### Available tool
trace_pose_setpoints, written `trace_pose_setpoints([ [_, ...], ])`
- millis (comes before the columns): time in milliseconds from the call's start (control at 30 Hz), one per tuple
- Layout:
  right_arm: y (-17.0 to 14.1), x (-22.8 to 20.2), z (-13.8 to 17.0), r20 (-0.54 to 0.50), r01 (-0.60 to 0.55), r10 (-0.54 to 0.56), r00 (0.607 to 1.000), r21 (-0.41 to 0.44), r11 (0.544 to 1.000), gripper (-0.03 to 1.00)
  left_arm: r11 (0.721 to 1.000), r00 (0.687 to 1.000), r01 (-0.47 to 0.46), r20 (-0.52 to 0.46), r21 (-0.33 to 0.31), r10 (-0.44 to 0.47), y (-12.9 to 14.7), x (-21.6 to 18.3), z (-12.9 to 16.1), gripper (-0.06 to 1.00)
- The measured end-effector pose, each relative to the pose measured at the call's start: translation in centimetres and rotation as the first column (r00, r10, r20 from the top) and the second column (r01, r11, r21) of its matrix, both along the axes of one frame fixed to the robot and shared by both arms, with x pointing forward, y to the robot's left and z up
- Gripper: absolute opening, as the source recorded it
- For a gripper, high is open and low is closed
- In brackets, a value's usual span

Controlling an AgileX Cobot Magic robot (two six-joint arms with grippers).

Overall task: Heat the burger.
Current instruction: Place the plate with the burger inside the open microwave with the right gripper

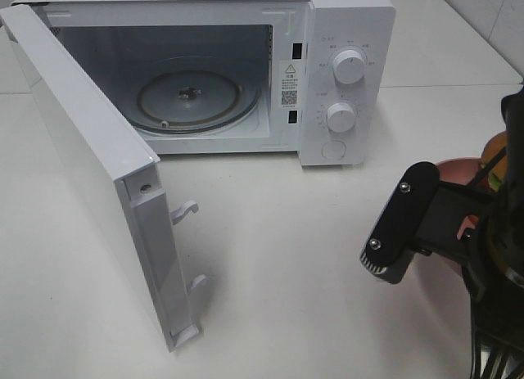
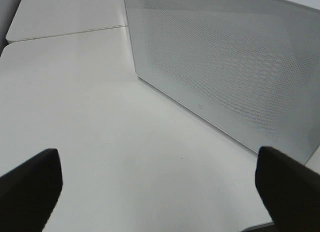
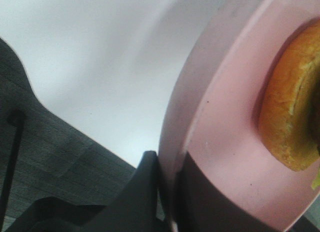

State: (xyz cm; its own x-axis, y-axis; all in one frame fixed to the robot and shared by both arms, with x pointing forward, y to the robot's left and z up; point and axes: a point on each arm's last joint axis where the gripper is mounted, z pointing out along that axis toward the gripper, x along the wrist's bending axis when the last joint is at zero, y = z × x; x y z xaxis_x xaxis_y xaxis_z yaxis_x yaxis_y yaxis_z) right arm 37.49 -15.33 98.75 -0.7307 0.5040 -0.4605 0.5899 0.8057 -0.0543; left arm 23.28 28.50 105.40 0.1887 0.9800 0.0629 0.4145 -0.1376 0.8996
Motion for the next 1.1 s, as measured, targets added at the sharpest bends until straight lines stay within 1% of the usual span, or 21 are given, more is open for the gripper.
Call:
trace_pose_setpoints([
  [67,0.0,0.1,0.0,0.004,-0.016,0.016,1.000,-0.007,1.000,0.07,1.000,1.000,0.000,0.000,0.000,0.000,0.0,0.0,0.0,0.97],
  [133,0.1,0.4,0.1,0.022,-0.075,0.076,0.997,-0.019,0.997,0.07,1.000,1.000,0.000,0.000,0.000,0.000,0.0,0.0,0.0,0.97],
  [233,0.2,0.5,0.1,0.025,-0.093,0.093,0.995,-0.020,0.995,0.07,1.000,1.000,0.000,0.000,0.000,0.000,0.0,0.0,0.0,0.97],
  [300,0.6,0.7,0.1,0.036,-0.163,0.162,0.986,0.000,0.987,0.07,1.000,1.000,0.000,0.000,0.000,0.000,0.0,0.0,0.0,0.97],
  [400,0.7,0.8,0.1,0.040,-0.183,0.183,0.982,0.008,0.983,0.07,1.000,1.000,0.000,0.000,0.000,0.000,0.0,0.0,0.0,0.97],
  [467,1.2,1.1,0.2,0.060,-0.269,0.268,0.962,0.013,0.963,0.07,1.000,1.000,0.000,0.000,0.000,0.000,0.0,0.0,0.0,0.97],
  [567,1.3,1.2,0.2,0.067,-0.297,0.296,0.953,0.008,0.955,0.07,1.000,1.000,0.000,0.000,0.000,0.000,0.0,0.0,0.0,0.97],
  [633,1.7,1.5,0.3,0.079,-0.405,0.404,0.911,-0.007,0.914,0.07,1.000,1.000,0.000,0.000,0.000,0.000,0.0,0.0,0.0,0.97],
  [667,1.7,1.5,0.3,0.079,-0.405,0.404,0.911,-0.007,0.914,0.07,1.000,1.000,0.000,0.000,0.000,0.000,0.0,0.0,0.0,0.97],
  [700,1.8,1.5,0.3,0.078,-0.435,0.434,0.897,-0.011,0.900,0.07,1.000,1.000,0.000,0.000,0.000,0.000,0.0,0.0,0.0,0.97],
  [733,2.0,1.6,0.3,0.077,-0.489,0.489,0.869,-0.025,0.872,0.07,1.000,1.000,0.000,0.000,0.000,0.000,0.0,0.0,0.0,0.97],
  [767,2.0,1.6,0.3,0.077,-0.489,0.489,0.869,-0.025,0.872,0.07,1.000,1.000,0.000,0.000,0.000,0.000,0.0,0.0,0.0,0.97],
  [800,2.1,1.7,0.4,0.078,-0.514,0.515,0.853,-0.035,0.857,0.07,1.000,1.000,0.000,0.000,0.000,0.000,0.0,0.0,0.0,0.97],
  [833,2.1,1.7,0.4,0.078,-0.514,0.515,0.853,-0.035,0.857,0.07,1.000,1.000,0.000,0.000,0.000,0.000,0.0,0.0,0.0,0.97],
  [900,2.3,1.9,0.5,0.081,-0.586,0.590,0.803,-0.068,0.807,0.08,1.000,1.000,0.000,0.000,0.000,0.000,0.0,0.0,0.0,0.97],
  [933,2.3,1.9,0.5,0.081,-0.586,0.590,0.803,-0.068,0.807,0.08,1.000,1.000,0.000,0.000,0.000,0.000,0.0,0.0,0.0,0.97],
  [1000,2.5,2.1,0.6,0.088,-0.623,0.629,0.772,-0.089,0.777,0.08,1.000,1.000,0.000,0.000,0.000,0.000,0.0,0.0,0.0,0.97],
  [1067,2.5,2.1,0.6,0.090,-0.631,0.637,0.766,-0.091,0.771,0.08,1.000,1.000,0.000,0.000,0.000,0.000,0.0,0.0,0.0,0.97],
  [1100,2.6,2.1,0.6,0.094,-0.646,0.653,0.751,-0.095,0.757,0.08,1.000,1.000,0.000,0.000,0.000,0.000,0.0,0.0,0.0,0.97],
])
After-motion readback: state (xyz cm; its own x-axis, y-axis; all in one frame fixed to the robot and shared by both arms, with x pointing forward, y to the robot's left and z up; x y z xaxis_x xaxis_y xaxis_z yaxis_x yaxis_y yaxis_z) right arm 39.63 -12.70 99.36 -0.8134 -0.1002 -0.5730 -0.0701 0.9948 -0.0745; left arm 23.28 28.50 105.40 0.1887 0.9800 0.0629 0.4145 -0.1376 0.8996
